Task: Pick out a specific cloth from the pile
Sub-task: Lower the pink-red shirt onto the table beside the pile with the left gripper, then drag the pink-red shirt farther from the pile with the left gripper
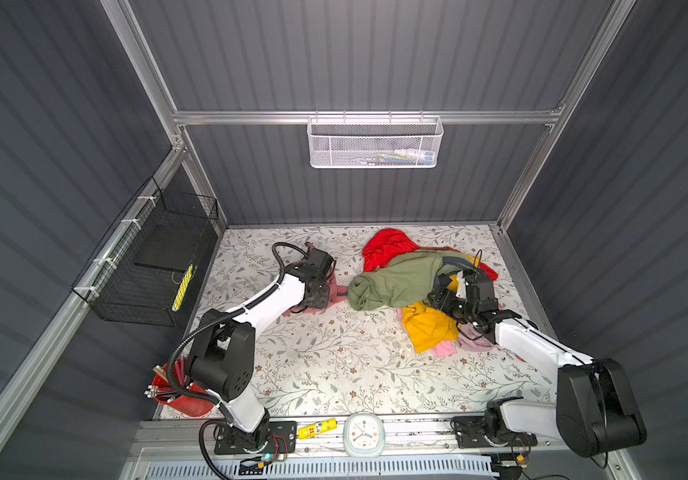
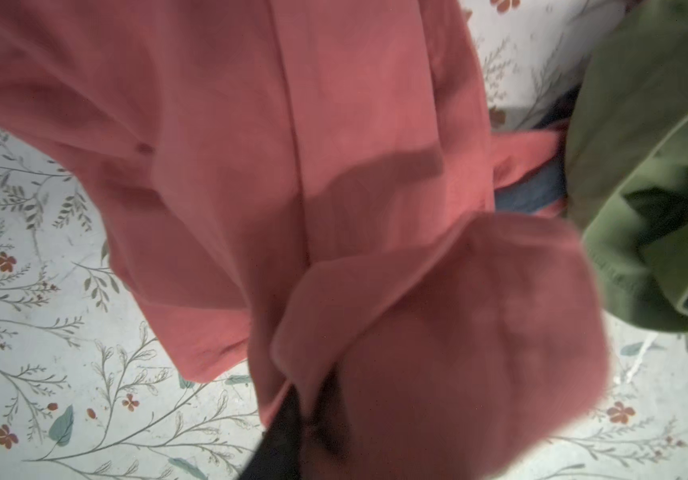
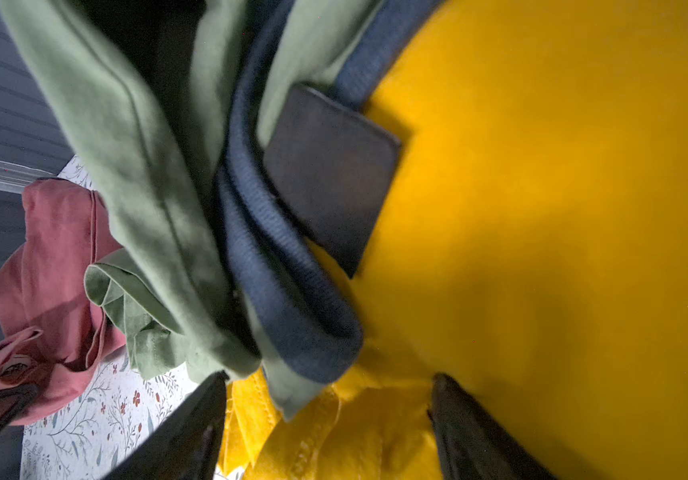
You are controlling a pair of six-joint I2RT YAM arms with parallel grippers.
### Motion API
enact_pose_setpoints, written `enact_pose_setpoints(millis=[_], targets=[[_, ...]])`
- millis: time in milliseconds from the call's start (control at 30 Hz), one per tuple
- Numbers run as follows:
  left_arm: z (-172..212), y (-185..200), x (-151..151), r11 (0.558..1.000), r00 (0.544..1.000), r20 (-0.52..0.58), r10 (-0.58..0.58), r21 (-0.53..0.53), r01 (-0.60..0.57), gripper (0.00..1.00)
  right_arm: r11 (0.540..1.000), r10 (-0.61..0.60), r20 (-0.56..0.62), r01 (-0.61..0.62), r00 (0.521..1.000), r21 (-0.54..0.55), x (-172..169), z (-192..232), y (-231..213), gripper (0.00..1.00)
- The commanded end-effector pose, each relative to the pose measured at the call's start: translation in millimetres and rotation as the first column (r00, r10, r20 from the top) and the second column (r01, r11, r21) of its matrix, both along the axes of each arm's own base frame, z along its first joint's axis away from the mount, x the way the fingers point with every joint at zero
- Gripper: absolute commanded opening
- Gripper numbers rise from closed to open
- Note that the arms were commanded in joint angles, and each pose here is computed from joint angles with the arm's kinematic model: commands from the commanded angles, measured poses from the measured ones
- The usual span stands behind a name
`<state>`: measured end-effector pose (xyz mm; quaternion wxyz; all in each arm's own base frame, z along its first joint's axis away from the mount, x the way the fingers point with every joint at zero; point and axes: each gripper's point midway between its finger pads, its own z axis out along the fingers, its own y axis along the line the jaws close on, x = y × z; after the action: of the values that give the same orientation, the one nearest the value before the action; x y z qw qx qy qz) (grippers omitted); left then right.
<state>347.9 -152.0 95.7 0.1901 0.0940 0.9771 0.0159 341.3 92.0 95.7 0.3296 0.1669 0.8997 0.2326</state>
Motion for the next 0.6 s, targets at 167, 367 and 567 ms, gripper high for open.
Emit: enact_pose_setpoints(millis=[167, 367, 567], targets=[[69.1, 33.9, 2.8, 0.993, 0.976, 0.214, 0.035, 0.099, -0.058, 1.00, 0.999, -0.017, -0.041, 0.015, 0.999, -0.049, -15.7, -8.6, -10.4, 0.79], [104.4, 29.3, 4.8, 0.970, 0.960, 0.253, -0.119, 0.236, 0.058, 1.00, 0.995, -0.021, -0.025, 0.019, 0.999, -0.095, -18.3, -0.3, -17.5, 0.80], [86.1, -3.1, 24.9, 0.938, 0.933, 0.215, -0.287, 0.263, 0.227, 1.00, 0.994, -0.006, -0.012, 0.005, 1.000, -0.110, -15.1, 8.9, -17.0, 0.80]])
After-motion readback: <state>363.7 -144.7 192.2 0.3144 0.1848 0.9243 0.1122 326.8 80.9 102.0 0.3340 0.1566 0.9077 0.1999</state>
